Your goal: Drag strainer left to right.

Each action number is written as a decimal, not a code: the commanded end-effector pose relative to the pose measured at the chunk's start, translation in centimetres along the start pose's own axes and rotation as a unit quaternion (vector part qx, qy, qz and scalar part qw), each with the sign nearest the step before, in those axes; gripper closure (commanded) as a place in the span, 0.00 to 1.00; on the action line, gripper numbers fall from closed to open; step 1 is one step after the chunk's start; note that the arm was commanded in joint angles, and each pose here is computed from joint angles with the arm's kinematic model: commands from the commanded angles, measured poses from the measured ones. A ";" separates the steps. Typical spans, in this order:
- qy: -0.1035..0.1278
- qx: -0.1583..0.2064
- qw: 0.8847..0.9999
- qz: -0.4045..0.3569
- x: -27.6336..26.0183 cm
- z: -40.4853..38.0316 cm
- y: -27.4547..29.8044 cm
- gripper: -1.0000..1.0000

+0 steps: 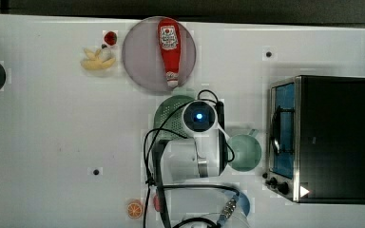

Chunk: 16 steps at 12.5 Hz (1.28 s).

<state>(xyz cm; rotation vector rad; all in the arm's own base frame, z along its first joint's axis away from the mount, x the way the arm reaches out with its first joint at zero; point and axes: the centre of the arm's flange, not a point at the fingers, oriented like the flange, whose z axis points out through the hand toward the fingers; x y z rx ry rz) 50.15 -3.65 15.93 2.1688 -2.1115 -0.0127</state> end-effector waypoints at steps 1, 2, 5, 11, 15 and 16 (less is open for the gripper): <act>0.001 0.011 1.000 -0.014 3.0 -0.8 -0.1 0.00; 0.002 0.011 1.000 -0.015 3.5 -0.7 0.0 0.00; 0.006 0.008 1.000 -0.001 5.2 -0.5 0.4 0.00; 0.019 0.035 0.984 -0.173 2.3 -7.5 -0.6 0.00; 0.017 0.048 0.974 -0.223 1.4 -19.3 0.1 0.00; 0.004 0.045 0.976 -0.214 1.3 -22.6 1.0 0.00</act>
